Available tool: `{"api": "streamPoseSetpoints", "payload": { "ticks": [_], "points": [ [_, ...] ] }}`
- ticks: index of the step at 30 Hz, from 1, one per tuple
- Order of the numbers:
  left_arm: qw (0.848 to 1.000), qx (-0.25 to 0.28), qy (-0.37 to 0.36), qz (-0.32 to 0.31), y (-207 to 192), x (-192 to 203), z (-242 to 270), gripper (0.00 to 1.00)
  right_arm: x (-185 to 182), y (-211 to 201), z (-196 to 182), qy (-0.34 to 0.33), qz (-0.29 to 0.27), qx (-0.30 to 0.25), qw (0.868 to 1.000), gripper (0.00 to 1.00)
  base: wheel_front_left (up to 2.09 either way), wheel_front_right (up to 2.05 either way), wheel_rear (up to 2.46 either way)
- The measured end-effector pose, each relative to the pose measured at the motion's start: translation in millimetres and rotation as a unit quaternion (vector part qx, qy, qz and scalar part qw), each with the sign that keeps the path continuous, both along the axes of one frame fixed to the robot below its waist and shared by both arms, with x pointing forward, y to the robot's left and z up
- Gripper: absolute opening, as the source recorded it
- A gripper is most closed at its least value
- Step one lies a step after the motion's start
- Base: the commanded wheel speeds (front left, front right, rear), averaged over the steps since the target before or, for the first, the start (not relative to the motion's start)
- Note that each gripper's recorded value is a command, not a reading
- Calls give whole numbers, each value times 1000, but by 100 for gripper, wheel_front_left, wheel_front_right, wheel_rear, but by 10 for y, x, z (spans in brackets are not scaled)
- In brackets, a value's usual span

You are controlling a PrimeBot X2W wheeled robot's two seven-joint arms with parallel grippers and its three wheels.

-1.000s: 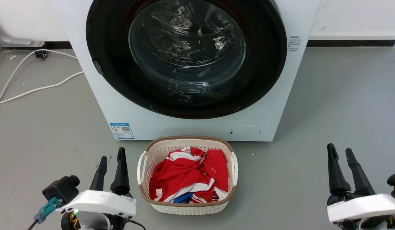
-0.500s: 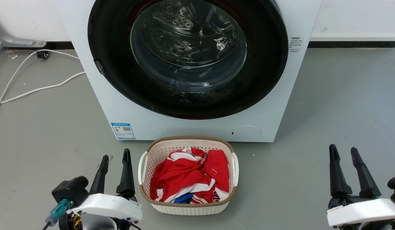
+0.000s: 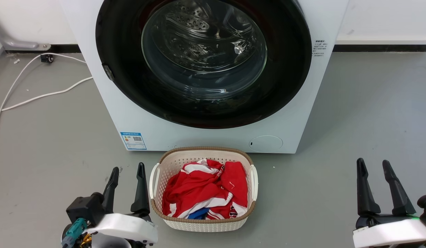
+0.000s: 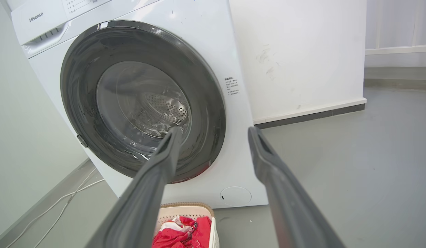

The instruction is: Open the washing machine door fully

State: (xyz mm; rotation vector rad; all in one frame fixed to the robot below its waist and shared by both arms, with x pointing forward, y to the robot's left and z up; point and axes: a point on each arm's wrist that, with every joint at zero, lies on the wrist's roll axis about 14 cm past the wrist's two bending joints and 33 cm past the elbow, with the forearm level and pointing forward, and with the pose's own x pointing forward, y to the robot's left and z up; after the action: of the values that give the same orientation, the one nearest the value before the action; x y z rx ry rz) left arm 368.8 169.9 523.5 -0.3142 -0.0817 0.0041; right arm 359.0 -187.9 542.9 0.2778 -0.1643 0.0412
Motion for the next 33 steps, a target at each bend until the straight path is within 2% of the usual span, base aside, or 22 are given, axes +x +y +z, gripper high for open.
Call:
{"api": "streamPoseSetpoints", "payload": {
  "ticks": [19,33],
  "points": [
    [997,80,-17,1,-33,-53,16,100,-54,16,37,-17,-3,-67,998,100,0,0,0],
    [992,123,-28,2,-54,-72,33,100,-79,9,0,-17,-6,-91,996,100,0,0,0]
  ]
}}
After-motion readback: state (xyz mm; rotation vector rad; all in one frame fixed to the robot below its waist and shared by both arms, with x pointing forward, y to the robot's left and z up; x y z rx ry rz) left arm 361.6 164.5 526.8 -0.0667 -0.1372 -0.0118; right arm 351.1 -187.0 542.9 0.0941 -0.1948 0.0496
